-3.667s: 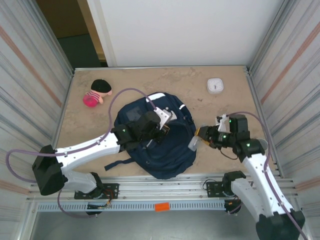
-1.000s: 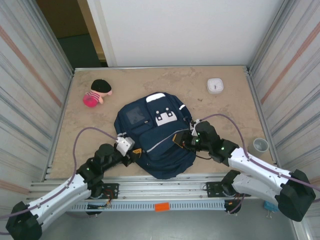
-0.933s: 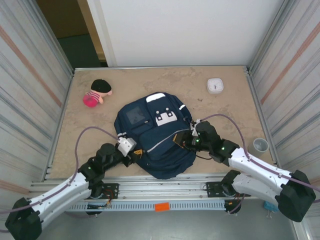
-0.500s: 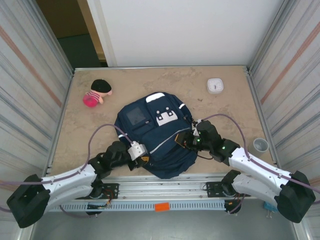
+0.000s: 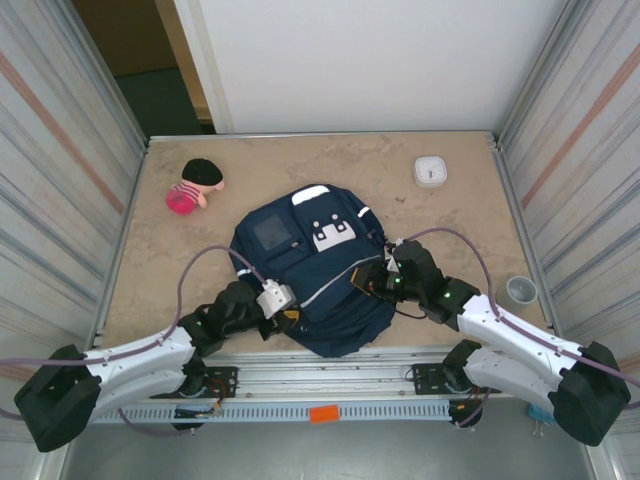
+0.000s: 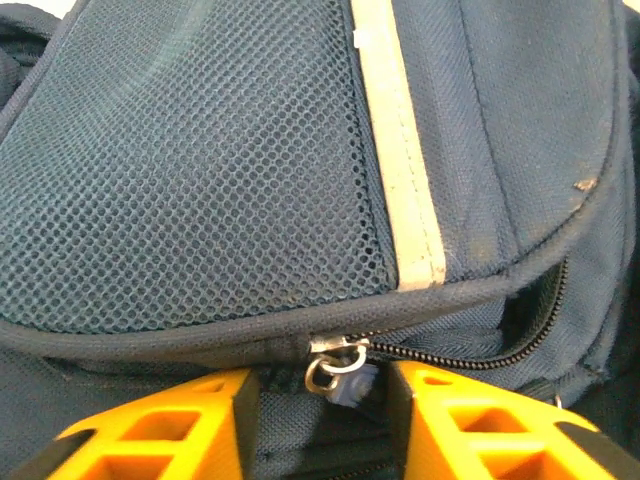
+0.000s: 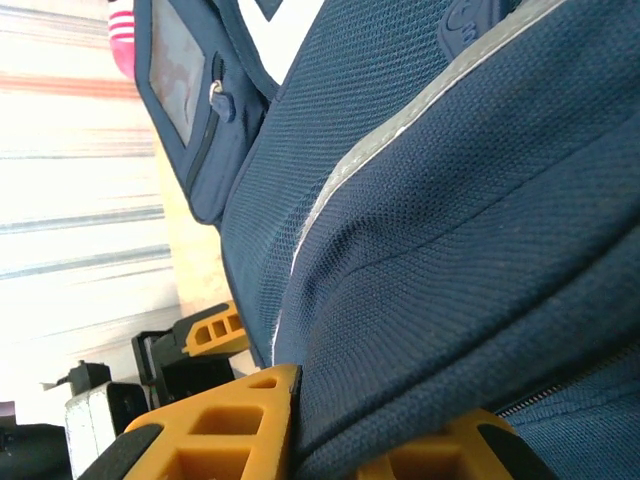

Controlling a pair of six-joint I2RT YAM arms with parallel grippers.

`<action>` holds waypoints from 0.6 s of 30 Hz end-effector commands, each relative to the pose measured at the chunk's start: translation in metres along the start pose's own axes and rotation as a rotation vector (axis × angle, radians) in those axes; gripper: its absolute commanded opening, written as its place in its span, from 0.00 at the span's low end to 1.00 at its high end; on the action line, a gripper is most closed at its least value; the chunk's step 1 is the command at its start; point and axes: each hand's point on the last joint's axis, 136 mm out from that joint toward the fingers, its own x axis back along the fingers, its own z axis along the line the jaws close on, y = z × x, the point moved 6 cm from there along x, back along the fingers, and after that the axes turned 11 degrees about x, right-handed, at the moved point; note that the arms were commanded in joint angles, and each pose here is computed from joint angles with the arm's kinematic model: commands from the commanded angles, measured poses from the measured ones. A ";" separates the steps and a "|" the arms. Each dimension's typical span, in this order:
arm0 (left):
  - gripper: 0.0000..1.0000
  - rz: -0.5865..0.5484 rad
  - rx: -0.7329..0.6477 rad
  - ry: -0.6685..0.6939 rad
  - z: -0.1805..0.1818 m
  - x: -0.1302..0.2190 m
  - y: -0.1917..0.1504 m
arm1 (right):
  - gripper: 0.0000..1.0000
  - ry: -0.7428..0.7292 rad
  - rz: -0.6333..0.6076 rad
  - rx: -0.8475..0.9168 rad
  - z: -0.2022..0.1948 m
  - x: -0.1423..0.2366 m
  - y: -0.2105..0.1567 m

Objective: Pack books, pencil case, and school supplies into a backpack

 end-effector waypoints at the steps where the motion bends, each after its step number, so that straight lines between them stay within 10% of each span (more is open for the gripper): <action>1: 0.25 -0.033 0.006 0.011 0.000 0.001 0.008 | 0.16 0.019 -0.032 0.034 0.010 0.004 0.010; 8: 0.00 -0.048 -0.046 -0.103 -0.013 0.007 0.009 | 0.15 0.013 -0.039 0.033 0.008 0.004 0.010; 18: 0.00 -0.065 0.093 -0.066 -0.010 0.016 0.011 | 0.28 -0.013 0.056 0.007 0.001 -0.001 -0.002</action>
